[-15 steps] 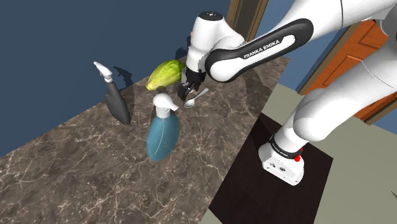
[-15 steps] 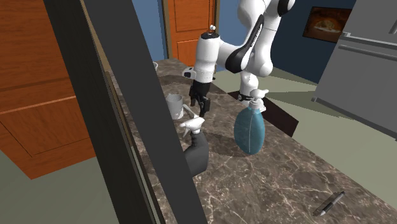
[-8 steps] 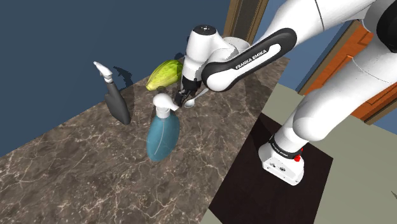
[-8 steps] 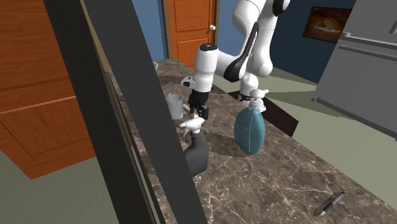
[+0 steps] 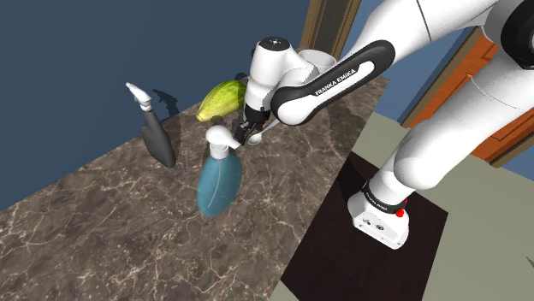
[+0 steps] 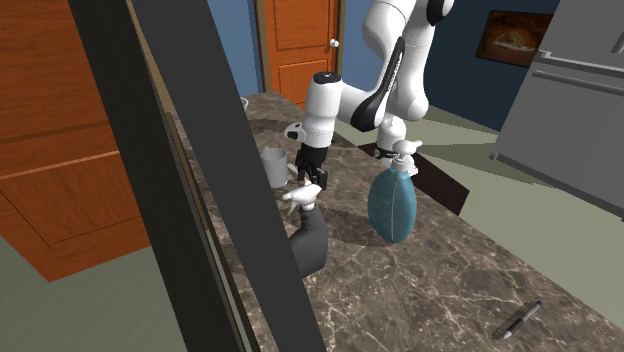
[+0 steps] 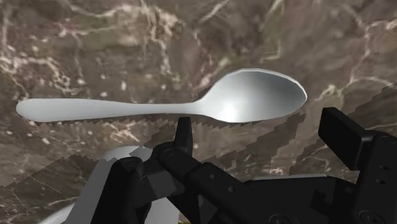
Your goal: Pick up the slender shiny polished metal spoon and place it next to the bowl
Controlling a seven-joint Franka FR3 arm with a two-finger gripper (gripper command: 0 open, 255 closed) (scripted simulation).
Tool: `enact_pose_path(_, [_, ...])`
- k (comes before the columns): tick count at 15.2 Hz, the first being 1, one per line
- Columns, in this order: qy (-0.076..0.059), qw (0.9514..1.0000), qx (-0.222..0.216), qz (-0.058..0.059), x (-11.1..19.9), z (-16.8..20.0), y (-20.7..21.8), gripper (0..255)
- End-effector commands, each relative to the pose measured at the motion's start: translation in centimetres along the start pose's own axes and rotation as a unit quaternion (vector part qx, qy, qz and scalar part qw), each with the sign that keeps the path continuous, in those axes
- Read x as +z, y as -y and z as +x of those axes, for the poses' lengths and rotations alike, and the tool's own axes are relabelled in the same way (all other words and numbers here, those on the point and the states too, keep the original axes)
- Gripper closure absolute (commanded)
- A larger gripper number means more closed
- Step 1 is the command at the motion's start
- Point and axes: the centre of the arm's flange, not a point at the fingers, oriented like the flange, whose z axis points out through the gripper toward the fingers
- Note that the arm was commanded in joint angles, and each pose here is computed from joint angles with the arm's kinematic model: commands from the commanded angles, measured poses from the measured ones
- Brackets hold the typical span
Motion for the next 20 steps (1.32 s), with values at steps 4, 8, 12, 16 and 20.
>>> enact_pose_path(4, [0.000, 1.0000, 0.000, 0.000, 0.0, 0.0, 0.0, 255])
enact_pose_path(8, [0.000, 1.0000, 0.000, 0.000, 0.0, 0.0, 0.0, 255])
enact_pose_path(12, [0.000, 1.0000, 0.000, 0.000, -1.0, 0.2, 0.0, 255])
enact_pose_path(16, [0.000, 1.0000, 0.000, 0.000, -3.1, 0.5, -0.1, 255])
enact_pose_path(20, [0.000, 1.0000, 0.000, 0.000, -5.2, 0.8, -0.2, 255])
